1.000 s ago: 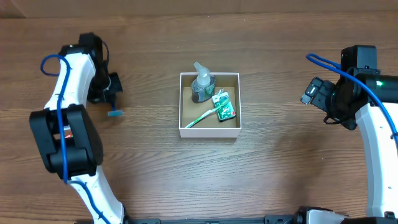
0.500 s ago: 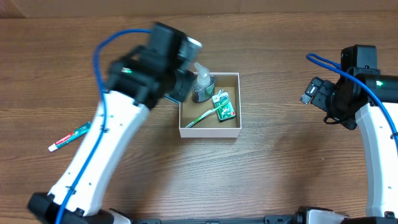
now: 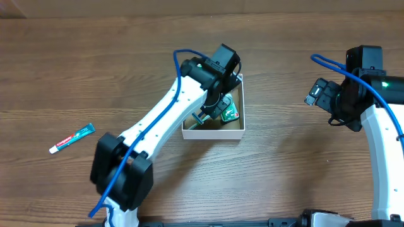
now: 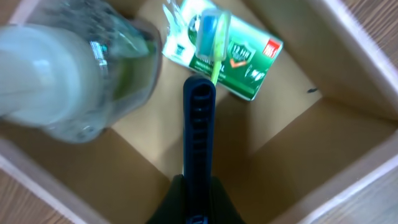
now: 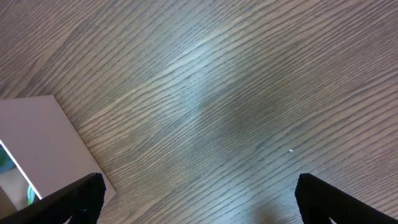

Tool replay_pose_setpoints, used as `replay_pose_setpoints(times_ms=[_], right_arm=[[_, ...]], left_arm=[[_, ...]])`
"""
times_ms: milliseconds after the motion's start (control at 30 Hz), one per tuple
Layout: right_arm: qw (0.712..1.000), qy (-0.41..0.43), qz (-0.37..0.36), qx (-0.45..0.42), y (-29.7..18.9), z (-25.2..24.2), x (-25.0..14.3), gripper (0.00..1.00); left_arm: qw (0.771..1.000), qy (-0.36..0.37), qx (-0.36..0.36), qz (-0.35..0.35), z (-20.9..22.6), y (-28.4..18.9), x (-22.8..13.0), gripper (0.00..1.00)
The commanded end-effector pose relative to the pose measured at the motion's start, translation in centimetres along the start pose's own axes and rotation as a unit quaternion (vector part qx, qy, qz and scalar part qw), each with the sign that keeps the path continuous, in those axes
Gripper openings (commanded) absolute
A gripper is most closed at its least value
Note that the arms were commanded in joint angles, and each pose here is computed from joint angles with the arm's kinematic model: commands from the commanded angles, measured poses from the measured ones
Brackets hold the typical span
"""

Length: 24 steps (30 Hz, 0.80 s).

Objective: Pack container

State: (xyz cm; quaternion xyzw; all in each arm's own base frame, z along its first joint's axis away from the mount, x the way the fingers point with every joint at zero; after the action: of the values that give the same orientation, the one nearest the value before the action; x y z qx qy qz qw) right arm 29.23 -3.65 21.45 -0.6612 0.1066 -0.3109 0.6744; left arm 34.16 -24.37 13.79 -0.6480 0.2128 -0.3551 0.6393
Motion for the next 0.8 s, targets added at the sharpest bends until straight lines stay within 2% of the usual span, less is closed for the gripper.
replay_pose_setpoints(times_ms=[0,133,200,267,333,367,400,533,633,700,767], right_arm=[[1.000,-0.001,-0.003,0.002,0.0,0.0,0.2,1.00],[1.000,-0.001,-0.003,0.001,0.0,0.0,0.2,1.00],[1.000,-0.001,-0.003,0.001,0.0,0.0,0.2,1.00],[1.000,-0.001,-0.003,0.001,0.0,0.0,0.2,1.00],[1.000,-0.001,-0.003,0.001,0.0,0.0,0.2,1.00],[1.000,-0.001,-0.003,0.001,0.0,0.0,0.2,1.00],[1.000,-0.002,-0.003,0.001,0.0,0.0,0.2,1.00],[1.000,-0.001,-0.003,0.001,0.0,0.0,0.2,1.00],[1.000,-0.002,-0.003,0.001,0.0,0.0,0.2,1.00],[1.000,-0.001,-0.003,0.001,0.0,0.0,0.2,1.00],[1.000,-0.002,-0.003,0.002,0.0,0.0,0.2,1.00]], left_arm=[[1.000,0.009,-0.001,0.011,-0.1,0.8,-0.2,0.50],[1.000,0.004,0.002,0.001,-0.4,-0.3,0.0,0.72],[0.999,-0.026,0.021,-0.014,0.1,-2.4,0.1,0.75],[0.995,-0.078,0.054,-0.043,1.2,-5.7,-0.3,0.76],[0.979,-0.159,0.103,-0.074,3.4,-9.1,-1.5,0.80],[0.967,-0.205,0.124,-0.086,4.6,-10.7,-2.4,0.93],[0.951,-0.256,0.141,-0.098,5.9,-12.3,-3.6,1.00],[0.848,-0.486,0.169,-0.125,10.9,-17.3,-10.4,1.00],[0.742,-0.638,0.176,-0.111,13.7,-18.8,-16.0,1.00],[0.682,-0.704,0.171,-0.093,15.0,-19.0,-19.1,1.00],[0.637,-0.749,0.163,-0.077,16.3,-18.7,-21.6,1.00]])
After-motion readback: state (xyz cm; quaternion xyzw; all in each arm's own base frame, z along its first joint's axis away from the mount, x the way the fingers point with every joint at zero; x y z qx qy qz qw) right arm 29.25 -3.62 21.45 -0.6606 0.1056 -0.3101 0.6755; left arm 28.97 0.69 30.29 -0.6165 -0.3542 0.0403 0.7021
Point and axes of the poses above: each gripper's point midway between its finger pads, its own y axis out along the fingers, its own z axis along the line the jaws close on, x = y × z, the point moved 2 cm from there along -y, back along the fingers, and after that the axes turned 2 degrees about y, right-handed, at the moved point
